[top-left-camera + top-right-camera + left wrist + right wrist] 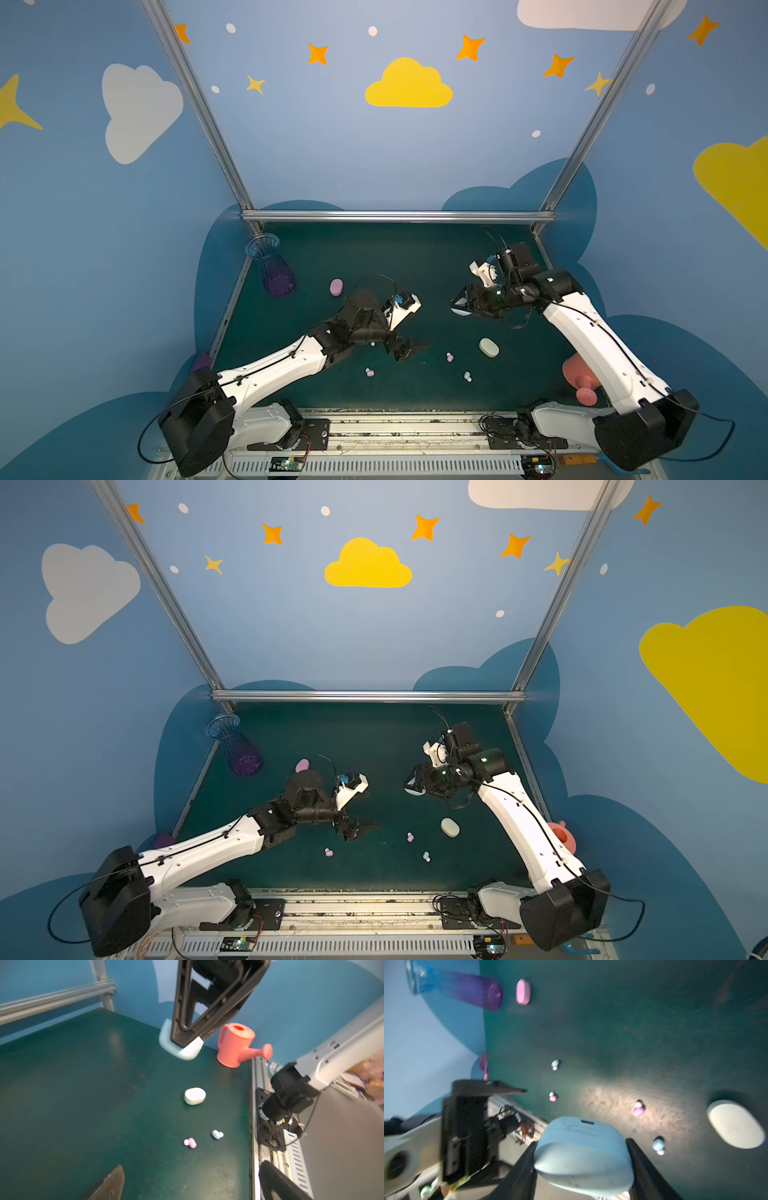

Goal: Insert wireless bluetooth earbuds into charging case
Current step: Pass the charging case.

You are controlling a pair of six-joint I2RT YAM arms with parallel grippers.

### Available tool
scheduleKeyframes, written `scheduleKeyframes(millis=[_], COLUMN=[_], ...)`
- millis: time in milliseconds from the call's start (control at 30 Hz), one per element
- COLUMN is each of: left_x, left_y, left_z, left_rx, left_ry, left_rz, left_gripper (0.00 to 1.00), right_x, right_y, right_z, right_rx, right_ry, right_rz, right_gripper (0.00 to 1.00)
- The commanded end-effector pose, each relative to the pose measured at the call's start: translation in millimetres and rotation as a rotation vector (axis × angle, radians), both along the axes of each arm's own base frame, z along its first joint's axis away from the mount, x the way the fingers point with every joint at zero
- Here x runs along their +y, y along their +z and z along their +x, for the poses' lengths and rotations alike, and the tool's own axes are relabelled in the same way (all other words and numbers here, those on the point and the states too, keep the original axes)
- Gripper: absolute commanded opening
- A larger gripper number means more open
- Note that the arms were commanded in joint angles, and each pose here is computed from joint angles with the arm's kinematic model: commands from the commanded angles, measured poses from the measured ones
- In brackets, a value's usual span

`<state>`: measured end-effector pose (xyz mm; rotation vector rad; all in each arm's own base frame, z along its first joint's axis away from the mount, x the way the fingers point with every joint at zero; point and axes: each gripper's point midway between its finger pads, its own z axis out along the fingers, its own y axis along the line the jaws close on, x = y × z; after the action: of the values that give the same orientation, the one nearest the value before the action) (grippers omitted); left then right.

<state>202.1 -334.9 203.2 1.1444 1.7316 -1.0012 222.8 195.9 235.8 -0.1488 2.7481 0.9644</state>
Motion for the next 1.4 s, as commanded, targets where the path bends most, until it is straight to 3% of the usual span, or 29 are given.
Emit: scheduleKeyframes(millis=[0,200,467,900,1367], left_x=[-15,-27,-38,-45,-49], left_y=[14,20,24,30,35], left_z=[-7,-7,-13,-17,-18], left_rx=[-0.087,-0.133,-0.162,-0.178,-0.196], left_ry=[-0.085,-0.126,-0.198,-0.225,-0.243], left_rz=[-0.029,-0.055,-0.051,-0.069,-0.087], left_gripper=[1.00,1.00,0.95,0.70,0.52], right_x=[12,31,51,59,61], right_y=[7,11,14,18,21], right_z=[-30,-51,-55,-52,-51], right_rx=[0.044,0.073,0.083,0.087,0.086], right_ry=[0.085,0.186,0.248,0.252,0.241], right_rz=[0.040,0.058,0.062,0.086,0.106], right_gripper=[0.52,0.52,0.52,0.52,0.51])
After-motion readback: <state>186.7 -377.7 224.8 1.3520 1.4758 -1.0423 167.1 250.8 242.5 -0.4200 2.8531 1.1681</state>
